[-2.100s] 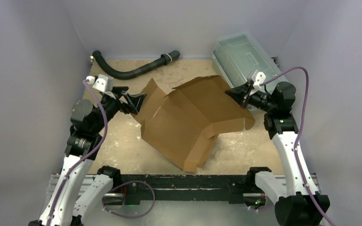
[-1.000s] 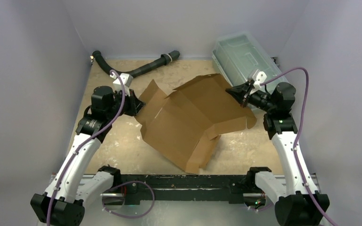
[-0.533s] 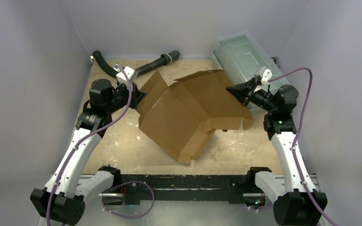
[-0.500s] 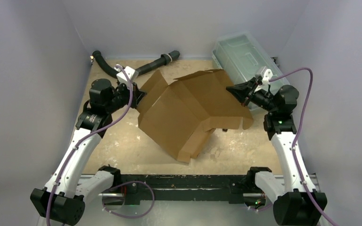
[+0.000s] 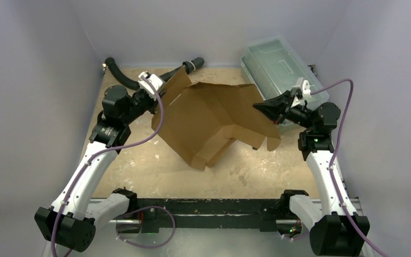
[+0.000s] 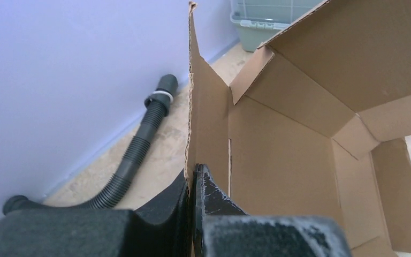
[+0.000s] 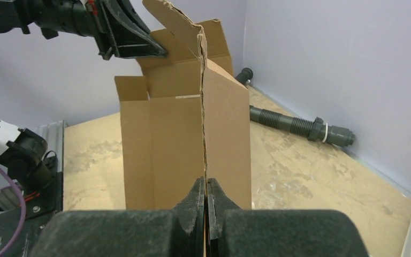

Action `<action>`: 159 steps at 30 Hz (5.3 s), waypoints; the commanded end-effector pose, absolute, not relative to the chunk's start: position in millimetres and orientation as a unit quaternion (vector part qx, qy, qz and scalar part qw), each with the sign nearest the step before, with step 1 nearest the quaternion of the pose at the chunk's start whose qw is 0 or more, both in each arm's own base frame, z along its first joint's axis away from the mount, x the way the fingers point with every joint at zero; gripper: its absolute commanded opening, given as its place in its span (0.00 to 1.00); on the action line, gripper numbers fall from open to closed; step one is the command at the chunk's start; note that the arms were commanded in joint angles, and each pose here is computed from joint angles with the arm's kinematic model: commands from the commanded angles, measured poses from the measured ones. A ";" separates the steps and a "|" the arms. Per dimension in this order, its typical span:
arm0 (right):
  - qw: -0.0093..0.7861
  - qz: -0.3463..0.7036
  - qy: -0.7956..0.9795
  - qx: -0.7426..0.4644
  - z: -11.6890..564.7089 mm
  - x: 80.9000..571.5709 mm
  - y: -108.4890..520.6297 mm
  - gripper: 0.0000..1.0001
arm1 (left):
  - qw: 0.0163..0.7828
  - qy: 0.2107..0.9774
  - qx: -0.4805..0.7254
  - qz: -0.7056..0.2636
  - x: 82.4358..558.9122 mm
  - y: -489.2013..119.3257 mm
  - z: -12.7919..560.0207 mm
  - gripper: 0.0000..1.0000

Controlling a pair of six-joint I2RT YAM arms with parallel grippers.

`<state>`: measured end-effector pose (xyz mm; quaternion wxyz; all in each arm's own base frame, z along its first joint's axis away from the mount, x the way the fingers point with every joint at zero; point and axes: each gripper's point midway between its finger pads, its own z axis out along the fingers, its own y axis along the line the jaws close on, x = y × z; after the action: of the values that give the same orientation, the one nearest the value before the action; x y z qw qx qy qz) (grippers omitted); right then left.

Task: Fold the paper box

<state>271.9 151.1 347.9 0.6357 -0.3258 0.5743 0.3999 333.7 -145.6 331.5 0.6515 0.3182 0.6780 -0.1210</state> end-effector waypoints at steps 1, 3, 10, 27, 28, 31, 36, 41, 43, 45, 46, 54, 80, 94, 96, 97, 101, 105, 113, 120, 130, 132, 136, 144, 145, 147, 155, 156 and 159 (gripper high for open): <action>0.637 0.413 0.555 -0.340 358.0 261.1 152.1 0.00 | 0.719 0.592 0.359 -0.058 336.3 -143.2 382.1 0.00; 0.640 0.409 0.558 -0.333 358.0 263.8 150.1 0.00 | 0.739 0.557 0.376 -0.042 330.3 -143.9 391.2 0.00; 0.656 0.369 0.584 -0.303 350.9 283.9 138.7 0.00 | 0.739 0.533 0.411 -0.029 322.3 -147.5 384.7 0.00; 0.656 0.327 0.609 -0.304 323.6 304.8 129.5 0.27 | 0.742 0.498 0.446 -0.052 302.8 -162.4 389.7 0.00; 0.654 0.327 0.610 -0.304 322.2 306.0 129.5 0.31 | 0.742 0.497 0.447 -0.052 302.3 -163.0 390.0 0.00; 0.650 0.330 0.613 -0.304 318.2 308.1 129.7 0.34 | 0.741 0.494 0.452 -0.058 300.6 -165.6 389.3 0.00; 0.649 0.332 0.611 -0.310 317.4 307.1 130.8 0.31 | 0.739 0.493 0.455 -0.059 301.0 -167.4 388.2 0.00; 0.647 0.332 0.608 -0.318 317.4 305.3 131.9 0.25 | 0.740 0.496 0.452 -0.054 302.5 -165.6 388.6 0.00; 0.647 0.329 0.610 -0.318 316.0 306.7 131.0 0.29 | 0.739 0.502 0.447 -0.055 304.2 -164.9 387.3 0.00; 0.647 0.325 0.613 -0.317 313.9 308.8 129.9 0.40 | 0.737 0.508 0.442 -0.055 305.8 -163.7 385.4 0.00; 0.647 0.321 0.616 -0.316 312.7 310.4 129.0 0.43 | 0.736 0.512 0.439 -0.054 306.7 -162.8 383.5 0.00; 0.636 0.284 0.631 -0.343 281.7 326.4 122.2 0.47 | 0.729 0.536 0.422 -0.049 310.4 -156.5 371.3 0.00; 0.622 0.334 0.566 -0.426 308.0 283.2 153.1 0.00 | 0.750 0.523 0.401 -0.053 292.0 -149.4 380.4 0.00; 0.615 0.366 0.538 -0.447 331.1 255.2 160.3 0.00 | 0.737 0.555 0.375 -0.090 296.4 -153.3 363.3 0.00; 0.609 0.374 0.536 -0.449 334.2 251.2 161.5 0.00 | 0.734 0.563 0.364 -0.104 298.6 -155.4 362.9 0.00; 0.607 0.378 0.535 -0.449 335.8 249.6 162.1 0.00 | 0.732 0.568 0.358 -0.115 299.8 -157.3 363.6 0.00; 0.604 0.392 0.535 -0.442 340.8 246.7 163.4 0.00 | 0.720 0.589 0.338 -0.143 305.9 -162.3 367.4 0.04; 0.606 0.395 0.545 -0.424 343.4 250.2 162.6 0.00 | 0.707 0.614 0.317 -0.150 313.7 -161.3 362.9 0.10; 0.623 0.370 0.576 -0.379 344.3 268.9 154.3 0.00 | 0.688 0.660 0.239 -0.181 307.5 -151.4 361.9 0.49; 0.628 0.359 0.583 -0.370 343.0 274.0 151.2 0.00 | 0.695 0.690 0.119 -0.165 287.4 -114.4 393.1 0.67; 0.631 0.350 0.587 -0.368 341.3 277.1 149.3 0.00 | 0.660 0.660 0.130 -0.334 229.9 -151.4 421.1 0.72; 0.631 0.349 0.587 -0.368 341.0 277.4 148.8 0.00 | 0.634 0.646 0.138 -0.403 224.6 -172.1 420.5 0.72; 0.631 0.349 0.588 -0.367 340.5 277.7 148.7 0.00 | 0.586 0.634 0.158 -0.480 220.5 -197.7 408.2 0.72; 0.629 0.351 0.589 -0.366 337.6 279.1 148.6 0.00 | 0.583 0.680 0.165 -0.413 257.1 -196.7 379.0 0.74; 0.628 0.352 0.590 -0.366 336.7 279.8 148.6 0.00 | 0.579 0.684 0.170 -0.410 260.5 -200.0 376.3 0.73; 0.627 0.352 0.591 -0.365 335.9 280.5 148.5 0.00 | 0.581 0.689 0.177 -0.396 266.8 -204.8 372.6 0.73; 0.622 0.364 0.590 -0.366 335.2 278.8 150.5 0.00 | 0.653 0.644 0.278 -0.286 275.0 -235.9 371.7 0.67; 0.622 0.365 0.588 -0.366 335.9 278.0 150.9 0.00 | 0.665 0.631 0.299 -0.267 275.4 -239.2 371.7 0.67; 0.620 0.370 0.586 -0.368 336.8 275.6 151.9 0.00 | 0.696 0.600 0.344 -0.194 287.3 -235.9 371.6 0.67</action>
<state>277.6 151.5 312.8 0.5987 -0.3536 0.6114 0.3778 262.9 -247.3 344.0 0.6042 0.2884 0.6722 -0.3160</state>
